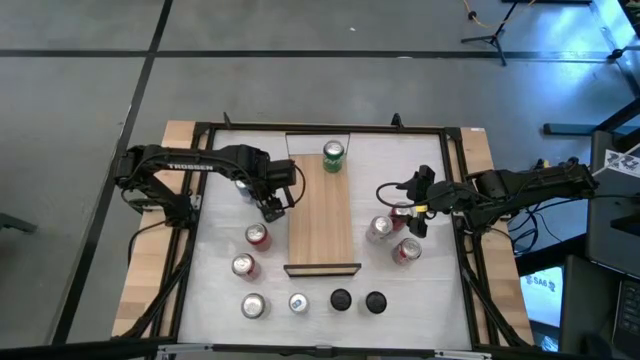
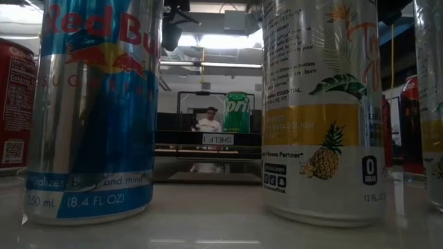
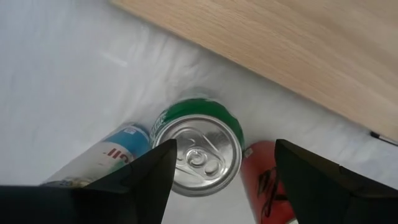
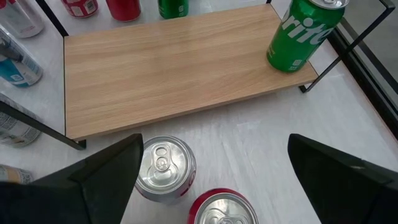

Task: Place canned beverage on shelf
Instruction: Put the green soda can on the shelf aligned with the other green soda can

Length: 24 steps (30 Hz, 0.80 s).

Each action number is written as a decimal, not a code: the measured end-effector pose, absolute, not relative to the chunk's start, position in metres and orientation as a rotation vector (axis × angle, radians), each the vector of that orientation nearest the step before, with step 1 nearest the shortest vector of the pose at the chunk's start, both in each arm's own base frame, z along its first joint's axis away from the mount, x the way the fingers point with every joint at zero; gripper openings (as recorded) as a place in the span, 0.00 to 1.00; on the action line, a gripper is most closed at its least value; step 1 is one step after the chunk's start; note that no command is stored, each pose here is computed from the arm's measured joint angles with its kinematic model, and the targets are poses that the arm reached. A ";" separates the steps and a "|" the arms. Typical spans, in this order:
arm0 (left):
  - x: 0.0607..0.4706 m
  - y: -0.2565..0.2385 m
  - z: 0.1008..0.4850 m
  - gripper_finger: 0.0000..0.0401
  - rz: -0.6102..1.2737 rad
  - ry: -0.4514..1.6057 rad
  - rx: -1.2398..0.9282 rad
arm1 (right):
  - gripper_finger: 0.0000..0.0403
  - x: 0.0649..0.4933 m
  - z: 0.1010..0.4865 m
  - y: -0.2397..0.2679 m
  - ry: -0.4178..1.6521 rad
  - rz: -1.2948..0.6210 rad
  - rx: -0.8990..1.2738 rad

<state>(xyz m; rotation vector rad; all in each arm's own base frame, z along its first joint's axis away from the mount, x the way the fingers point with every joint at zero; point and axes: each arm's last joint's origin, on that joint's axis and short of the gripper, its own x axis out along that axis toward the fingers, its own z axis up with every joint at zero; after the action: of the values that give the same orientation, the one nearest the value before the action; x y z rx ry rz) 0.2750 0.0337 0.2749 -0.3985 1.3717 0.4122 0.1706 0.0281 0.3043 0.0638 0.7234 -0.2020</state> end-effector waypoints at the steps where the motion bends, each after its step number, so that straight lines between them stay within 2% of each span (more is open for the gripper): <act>1: 0.275 0.034 0.275 0.65 0.408 1.373 -0.390 | 0.98 0.171 0.304 0.028 0.724 -0.202 0.064; 24: 0.276 0.035 0.276 0.65 0.411 1.358 -0.361 | 0.98 0.171 0.304 0.028 0.724 -0.202 0.064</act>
<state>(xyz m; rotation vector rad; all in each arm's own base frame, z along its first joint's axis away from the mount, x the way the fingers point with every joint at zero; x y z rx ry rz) 0.2760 0.0347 0.2758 -0.3609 1.3575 0.4107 0.1705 0.0281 0.3043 0.0637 0.7237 -0.2021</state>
